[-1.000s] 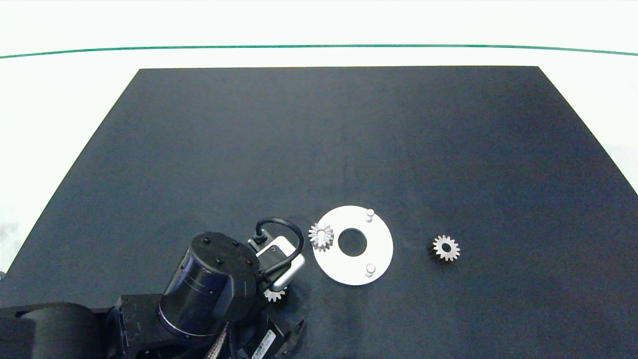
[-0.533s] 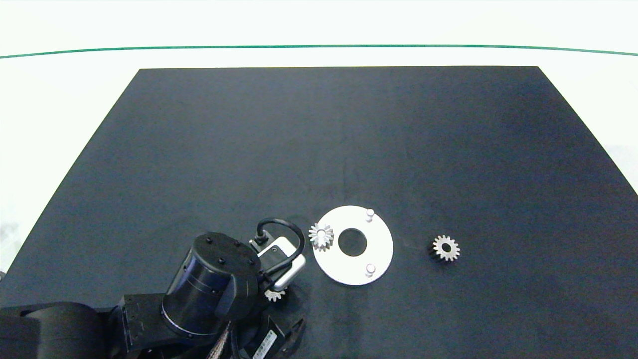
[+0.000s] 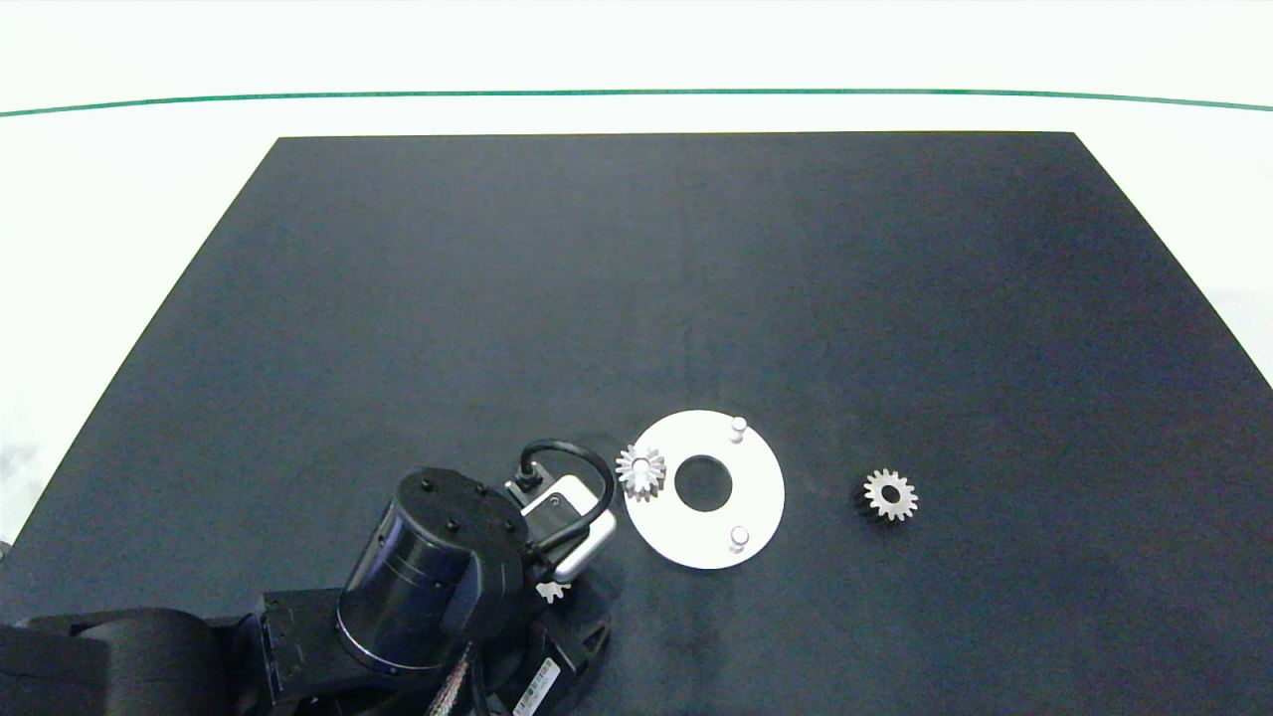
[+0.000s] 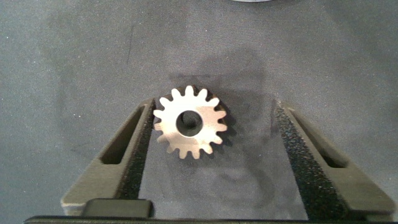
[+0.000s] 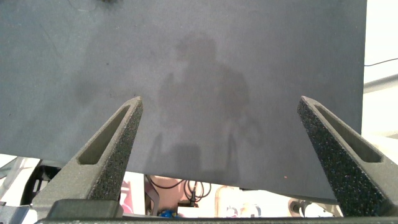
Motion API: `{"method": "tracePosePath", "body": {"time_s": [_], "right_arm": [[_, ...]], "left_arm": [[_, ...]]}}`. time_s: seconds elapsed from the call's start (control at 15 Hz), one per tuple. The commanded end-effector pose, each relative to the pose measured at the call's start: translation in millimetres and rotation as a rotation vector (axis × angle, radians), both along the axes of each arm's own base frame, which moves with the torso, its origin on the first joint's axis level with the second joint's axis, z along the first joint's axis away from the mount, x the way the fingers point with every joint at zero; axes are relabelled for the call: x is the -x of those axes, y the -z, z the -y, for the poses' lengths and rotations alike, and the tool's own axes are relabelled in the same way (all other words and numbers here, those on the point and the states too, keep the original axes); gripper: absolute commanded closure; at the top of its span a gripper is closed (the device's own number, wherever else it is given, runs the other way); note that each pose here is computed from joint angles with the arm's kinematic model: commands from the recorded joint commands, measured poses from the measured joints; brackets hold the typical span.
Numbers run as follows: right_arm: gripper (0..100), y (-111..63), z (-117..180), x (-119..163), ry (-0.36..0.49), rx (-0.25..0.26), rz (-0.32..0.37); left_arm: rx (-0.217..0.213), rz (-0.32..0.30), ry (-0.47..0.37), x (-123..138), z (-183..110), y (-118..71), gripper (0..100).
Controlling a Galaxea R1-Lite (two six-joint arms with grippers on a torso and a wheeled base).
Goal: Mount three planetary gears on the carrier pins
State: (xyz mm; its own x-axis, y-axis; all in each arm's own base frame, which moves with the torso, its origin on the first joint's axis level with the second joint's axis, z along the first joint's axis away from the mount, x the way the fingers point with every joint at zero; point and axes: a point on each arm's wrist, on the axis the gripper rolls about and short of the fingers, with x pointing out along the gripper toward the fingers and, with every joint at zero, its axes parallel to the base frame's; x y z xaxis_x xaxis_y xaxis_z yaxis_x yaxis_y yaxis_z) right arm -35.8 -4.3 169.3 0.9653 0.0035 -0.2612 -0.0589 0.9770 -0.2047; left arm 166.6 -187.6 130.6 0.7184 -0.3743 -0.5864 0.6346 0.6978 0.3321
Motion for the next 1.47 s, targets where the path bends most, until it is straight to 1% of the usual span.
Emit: {"method": "tracePosePath", "body": {"time_s": [0.07,1.4,1.47], "right_arm": [[0,0.3,0.0,0.0,0.0,0.002,-0.004],[0,0.6,0.0,-0.4,0.0,0.002,-0.007],[0,0.7,0.0,-0.2,0.0,0.002,-0.005]], "left_arm": [[0.0,0.004,-0.005,-1.2,-0.7,-0.4,31],[-0.002,0.016,0.003,-3.3,1.8,-0.9,70],[0.0,0.016,0.004,-3.2,1.6,-1.3,73]]}}
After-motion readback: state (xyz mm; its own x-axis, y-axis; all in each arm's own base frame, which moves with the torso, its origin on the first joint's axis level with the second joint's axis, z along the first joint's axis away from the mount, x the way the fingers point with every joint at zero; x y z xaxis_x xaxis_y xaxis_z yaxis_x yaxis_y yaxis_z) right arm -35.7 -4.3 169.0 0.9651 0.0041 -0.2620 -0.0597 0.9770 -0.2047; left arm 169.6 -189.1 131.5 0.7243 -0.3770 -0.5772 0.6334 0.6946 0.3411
